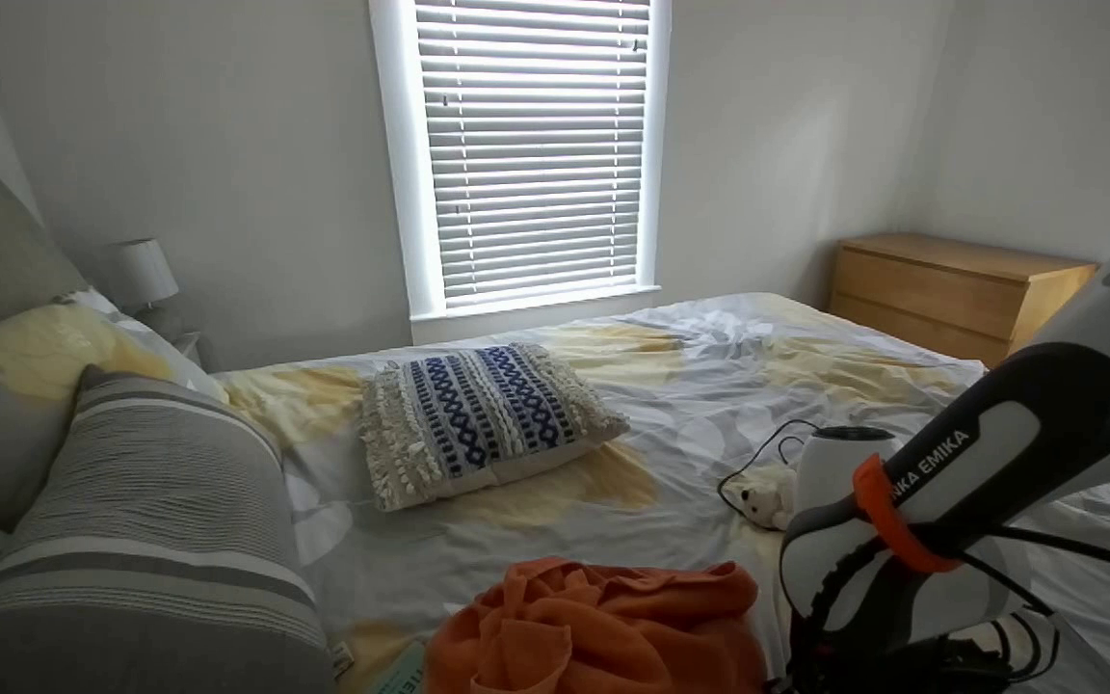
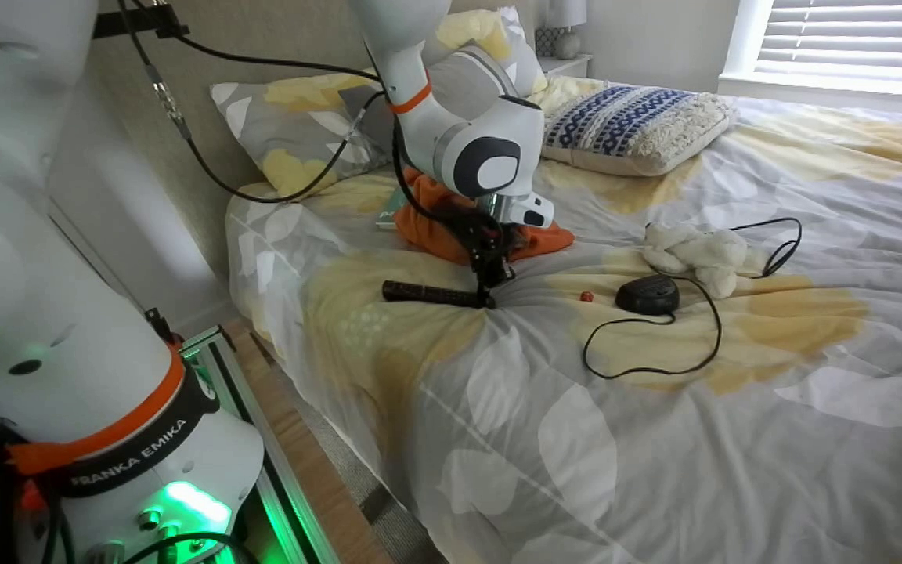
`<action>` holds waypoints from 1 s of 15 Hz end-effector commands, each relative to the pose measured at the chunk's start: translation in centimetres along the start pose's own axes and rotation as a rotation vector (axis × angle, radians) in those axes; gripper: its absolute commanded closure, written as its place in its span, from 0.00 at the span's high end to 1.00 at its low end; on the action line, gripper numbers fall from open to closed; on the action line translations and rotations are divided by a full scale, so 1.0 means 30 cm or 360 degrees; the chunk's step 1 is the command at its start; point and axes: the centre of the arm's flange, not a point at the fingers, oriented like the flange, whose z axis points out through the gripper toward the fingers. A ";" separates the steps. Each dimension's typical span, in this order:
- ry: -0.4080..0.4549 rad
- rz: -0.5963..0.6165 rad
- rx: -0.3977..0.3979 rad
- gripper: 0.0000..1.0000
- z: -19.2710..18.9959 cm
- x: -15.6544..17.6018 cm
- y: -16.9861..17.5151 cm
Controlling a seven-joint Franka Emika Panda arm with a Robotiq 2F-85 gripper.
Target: Push the topmost button on the black remote
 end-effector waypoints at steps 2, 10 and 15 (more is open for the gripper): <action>-0.0123 0.0051 -0.0012 0.00 0.144 -0.038 -0.030; 0.0188 0.0373 -0.0180 0.00 -0.119 -0.229 0.040; 0.0437 0.0548 -0.0297 0.27 -0.228 -0.356 0.091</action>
